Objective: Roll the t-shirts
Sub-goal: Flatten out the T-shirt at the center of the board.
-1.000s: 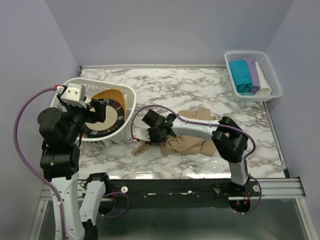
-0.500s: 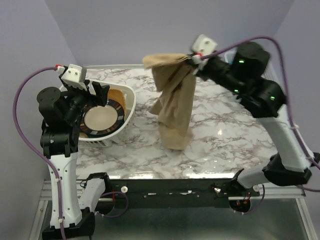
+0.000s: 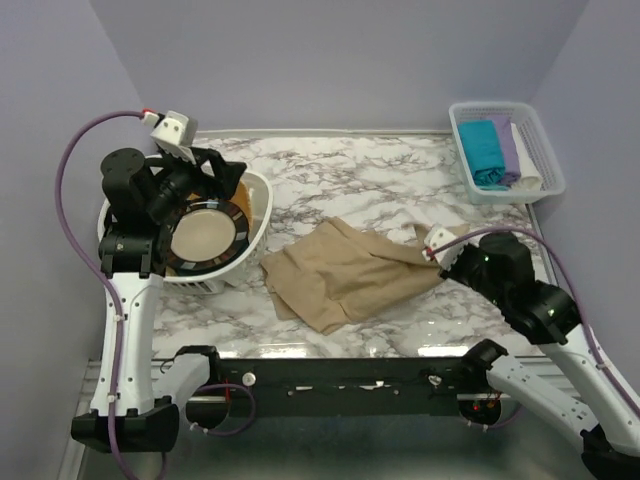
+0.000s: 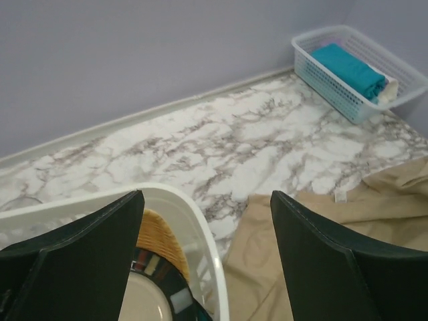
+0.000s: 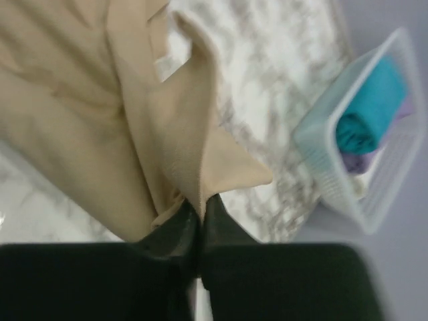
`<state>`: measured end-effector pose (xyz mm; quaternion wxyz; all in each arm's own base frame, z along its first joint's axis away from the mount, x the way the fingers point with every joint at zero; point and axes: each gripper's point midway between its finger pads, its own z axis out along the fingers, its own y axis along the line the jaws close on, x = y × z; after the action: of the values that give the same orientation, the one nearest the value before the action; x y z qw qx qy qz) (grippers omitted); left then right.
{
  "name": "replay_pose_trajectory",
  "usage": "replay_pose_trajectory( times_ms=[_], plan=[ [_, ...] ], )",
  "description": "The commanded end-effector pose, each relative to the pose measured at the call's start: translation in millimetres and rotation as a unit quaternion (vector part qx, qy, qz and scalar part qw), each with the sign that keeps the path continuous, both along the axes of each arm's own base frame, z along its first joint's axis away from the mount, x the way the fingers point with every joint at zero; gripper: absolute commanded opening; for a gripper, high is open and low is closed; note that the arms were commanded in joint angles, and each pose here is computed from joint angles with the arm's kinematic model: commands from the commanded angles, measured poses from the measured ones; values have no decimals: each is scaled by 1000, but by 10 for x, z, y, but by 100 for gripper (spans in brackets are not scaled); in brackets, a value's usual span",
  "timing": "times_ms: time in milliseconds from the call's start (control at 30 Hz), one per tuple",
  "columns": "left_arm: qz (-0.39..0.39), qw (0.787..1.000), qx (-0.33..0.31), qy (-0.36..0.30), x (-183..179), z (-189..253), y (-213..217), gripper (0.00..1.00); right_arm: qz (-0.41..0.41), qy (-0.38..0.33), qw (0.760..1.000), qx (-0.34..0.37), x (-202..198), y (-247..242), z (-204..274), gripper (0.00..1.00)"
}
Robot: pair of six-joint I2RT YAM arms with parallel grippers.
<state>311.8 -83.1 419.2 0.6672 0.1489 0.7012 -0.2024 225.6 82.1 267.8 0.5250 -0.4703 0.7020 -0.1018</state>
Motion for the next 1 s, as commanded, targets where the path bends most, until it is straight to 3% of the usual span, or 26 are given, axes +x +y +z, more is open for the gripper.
replay_pose_trajectory(
  times_ms=[0,67,200,500,633,767,967],
  plan=[
    [-95,992,26,82,-273,-653,-430,87,-30,112,993,-29,-575,-366,-709,41],
    [-123,986,44,106,-396,-868,-558,87,-24,94,995,-10,-526,-301,-576,68],
    [-165,965,85,187,-628,-1542,-697,86,3,80,996,36,-90,145,-308,76],
    [-185,939,164,239,-579,-2222,-987,82,17,142,985,99,816,905,-567,74],
    [-197,926,200,255,-477,-2391,-1160,78,17,192,979,72,1024,899,-991,69],
    [-223,911,207,277,-623,-2571,-1296,73,40,262,964,22,1205,918,-1476,62],
    [-232,900,205,307,-842,-2736,-1272,71,97,304,948,-11,1374,1098,-1733,60]
  ],
)
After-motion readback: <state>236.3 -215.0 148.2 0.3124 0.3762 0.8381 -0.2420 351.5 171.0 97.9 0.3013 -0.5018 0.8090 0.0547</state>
